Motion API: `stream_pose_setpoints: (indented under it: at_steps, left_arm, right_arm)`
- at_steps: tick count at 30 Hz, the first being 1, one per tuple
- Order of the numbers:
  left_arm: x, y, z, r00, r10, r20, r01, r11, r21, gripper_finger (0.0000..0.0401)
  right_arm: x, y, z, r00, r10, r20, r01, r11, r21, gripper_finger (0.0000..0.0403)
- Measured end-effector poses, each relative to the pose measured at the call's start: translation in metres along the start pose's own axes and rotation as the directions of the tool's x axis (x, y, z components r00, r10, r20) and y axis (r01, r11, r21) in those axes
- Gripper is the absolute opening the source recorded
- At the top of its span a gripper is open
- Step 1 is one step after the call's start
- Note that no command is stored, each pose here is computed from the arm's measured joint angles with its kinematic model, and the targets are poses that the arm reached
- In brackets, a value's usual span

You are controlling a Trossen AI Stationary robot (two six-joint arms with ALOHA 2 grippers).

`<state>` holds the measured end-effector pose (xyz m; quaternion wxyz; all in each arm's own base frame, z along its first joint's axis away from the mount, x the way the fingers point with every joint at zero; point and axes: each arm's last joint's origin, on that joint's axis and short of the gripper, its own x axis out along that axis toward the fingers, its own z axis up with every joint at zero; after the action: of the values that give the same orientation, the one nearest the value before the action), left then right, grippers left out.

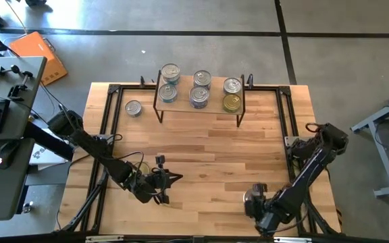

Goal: Stack canned seafood by type on shelf
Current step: Stack the green tuna can on top of the green tuna can on the shelf

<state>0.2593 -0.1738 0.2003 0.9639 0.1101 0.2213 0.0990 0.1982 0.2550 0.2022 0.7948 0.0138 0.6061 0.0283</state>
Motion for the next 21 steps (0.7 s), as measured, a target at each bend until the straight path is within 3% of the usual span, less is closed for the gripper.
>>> stream_pose_setpoints:
  at_steps: [4,6,9,13,18,21]
  left_arm:
    - [0.0,0.0,0.0,1.0,0.0,0.0,0.0,1.0,-0.007,0.0003]
    - [0.001,0.001,0.0,1.0,0.003,-0.002,-0.003,1.0,-0.001,0.0003]
    - [0.003,0.003,0.0,1.0,0.01,-0.003,-0.01,1.0,-0.003,0.0003]
    - [0.005,0.005,0.002,1.0,0.016,0.007,-0.016,1.0,-0.02,0.0003]
    - [0.005,0.003,0.009,0.998,-0.023,0.051,0.024,0.999,-0.027,0.0003]
    - [0.004,0.0,0.012,0.993,-0.091,0.076,0.092,0.996,-0.003,0.0003]
  right_arm:
    - [0.01,0.005,-0.022,0.994,-0.106,-0.038,0.098,0.982,-0.159,0.0121]
    - [0.016,0.004,-0.029,0.983,-0.173,-0.055,0.162,0.973,-0.163,0.0115]
    - [0.025,0.005,-0.025,0.981,-0.187,-0.044,0.178,0.971,-0.161,0.0097]
    - [0.038,-0.001,-0.002,0.97,-0.223,0.093,0.234,0.964,-0.127,0.0075]
    - [0.041,-0.02,0.049,0.864,-0.312,0.395,0.291,0.95,0.112,0.0065]
    - [0.029,-0.028,0.071,0.851,-0.298,0.433,0.274,0.954,0.12,0.0065]
